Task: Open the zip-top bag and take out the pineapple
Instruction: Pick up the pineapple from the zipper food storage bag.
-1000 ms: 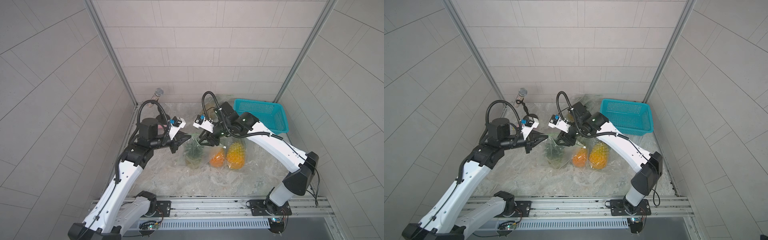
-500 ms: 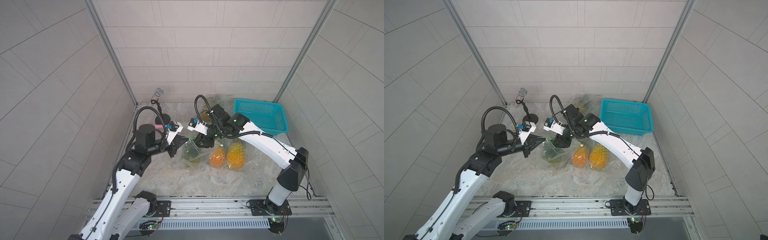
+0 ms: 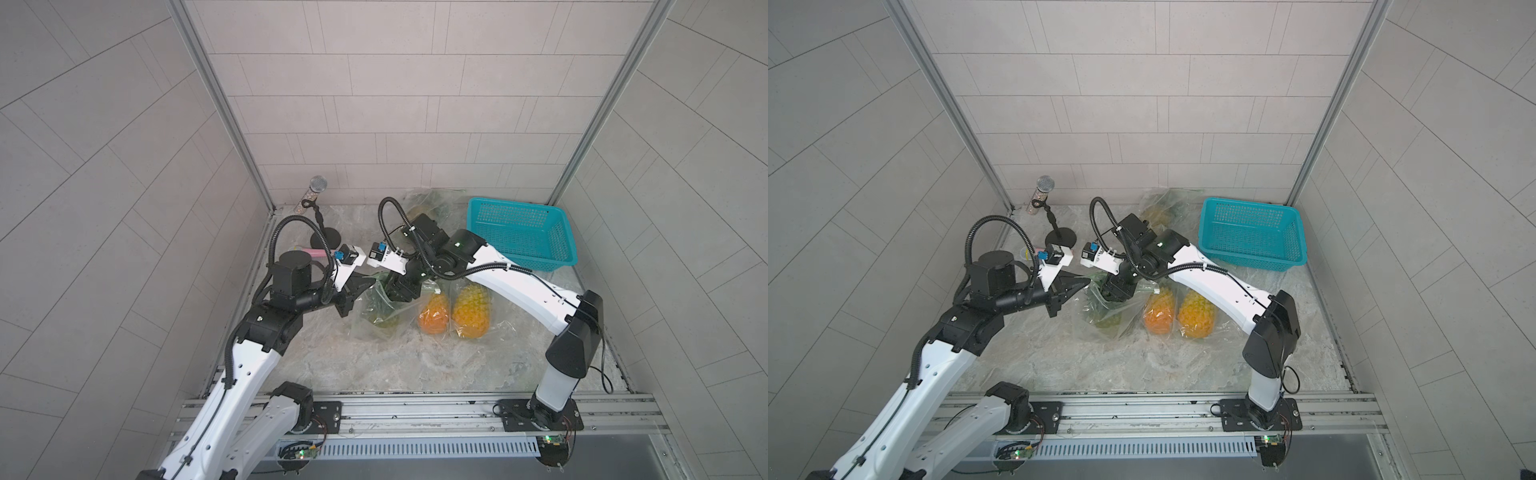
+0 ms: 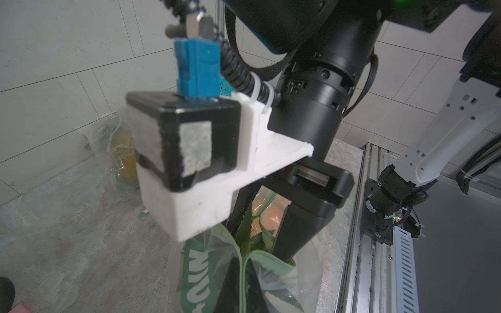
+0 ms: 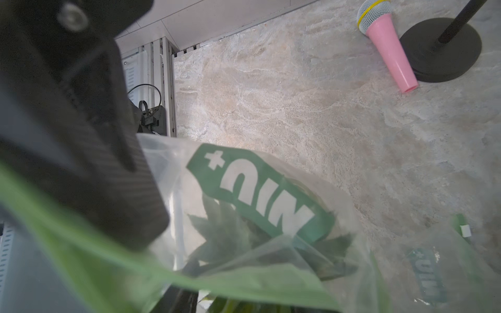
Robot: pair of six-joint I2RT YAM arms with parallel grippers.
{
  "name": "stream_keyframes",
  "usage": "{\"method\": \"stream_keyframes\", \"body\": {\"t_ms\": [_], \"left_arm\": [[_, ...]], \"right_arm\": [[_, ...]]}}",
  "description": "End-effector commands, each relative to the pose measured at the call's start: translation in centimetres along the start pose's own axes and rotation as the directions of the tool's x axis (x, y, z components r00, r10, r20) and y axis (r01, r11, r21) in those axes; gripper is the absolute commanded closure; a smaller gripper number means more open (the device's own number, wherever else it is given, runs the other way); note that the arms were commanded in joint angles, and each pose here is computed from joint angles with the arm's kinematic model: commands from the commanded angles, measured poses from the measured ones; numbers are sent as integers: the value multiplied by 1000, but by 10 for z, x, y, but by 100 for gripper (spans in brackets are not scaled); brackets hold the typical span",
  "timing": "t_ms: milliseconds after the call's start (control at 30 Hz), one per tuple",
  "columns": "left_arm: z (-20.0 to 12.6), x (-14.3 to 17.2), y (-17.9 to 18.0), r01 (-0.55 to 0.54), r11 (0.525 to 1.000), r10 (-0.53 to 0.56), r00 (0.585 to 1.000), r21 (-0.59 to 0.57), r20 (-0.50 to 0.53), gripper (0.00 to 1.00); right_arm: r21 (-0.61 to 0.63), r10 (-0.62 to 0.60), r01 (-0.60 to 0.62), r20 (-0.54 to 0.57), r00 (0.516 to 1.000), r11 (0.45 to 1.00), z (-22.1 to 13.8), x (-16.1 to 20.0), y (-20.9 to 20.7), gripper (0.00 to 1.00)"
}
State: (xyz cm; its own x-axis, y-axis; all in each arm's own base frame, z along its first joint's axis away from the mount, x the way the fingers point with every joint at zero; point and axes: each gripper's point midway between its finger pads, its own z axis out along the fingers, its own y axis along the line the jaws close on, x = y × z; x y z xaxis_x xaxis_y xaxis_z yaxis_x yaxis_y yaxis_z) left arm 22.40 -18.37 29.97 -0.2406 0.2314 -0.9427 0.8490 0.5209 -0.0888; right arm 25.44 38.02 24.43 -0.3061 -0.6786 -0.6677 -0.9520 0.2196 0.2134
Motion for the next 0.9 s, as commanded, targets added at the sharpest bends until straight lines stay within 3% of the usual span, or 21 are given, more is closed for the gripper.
{"method": "stream_keyframes", "body": {"t_ms": [0,100,267,333,433,500,567,633,733,867], "left_arm": [[-4,1,1,-42,999,42,999,-20,7,100],[-3,3,2,-40,999,40,999,-27,1,100],[-6,-2,6,-30,998,31,999,-59,13,100],[-9,-7,12,3,995,-1,1000,-99,24,97],[-16,-16,28,82,977,-73,996,-196,54,80],[-23,-20,41,146,951,-127,988,-272,86,79],[-32,-23,56,228,906,-194,972,-357,130,65],[-46,-22,78,337,814,-280,941,-472,190,46],[-70,-26,86,403,730,-308,915,-552,261,42],[-90,-17,102,527,588,-382,850,-614,364,32]], "right_arm": [[26,22,-22,-23,999,999,10,3,-5,48],[37,31,-31,-11,999,999,15,2,-8,61],[31,37,-37,12,999,999,11,0,-6,100],[20,55,-56,47,997,998,3,-6,-6,100],[6,80,-82,133,988,997,-13,-19,-9,100],[-7,97,-98,217,971,995,-27,-33,-10,100],[-16,111,-111,290,951,994,-43,-46,-11,100],[-2,121,-128,351,928,992,-60,-58,-14,100],[16,128,-150,432,893,989,-85,-75,-16,100],[62,126,-186,526,841,981,-123,-92,-22,100]]}}
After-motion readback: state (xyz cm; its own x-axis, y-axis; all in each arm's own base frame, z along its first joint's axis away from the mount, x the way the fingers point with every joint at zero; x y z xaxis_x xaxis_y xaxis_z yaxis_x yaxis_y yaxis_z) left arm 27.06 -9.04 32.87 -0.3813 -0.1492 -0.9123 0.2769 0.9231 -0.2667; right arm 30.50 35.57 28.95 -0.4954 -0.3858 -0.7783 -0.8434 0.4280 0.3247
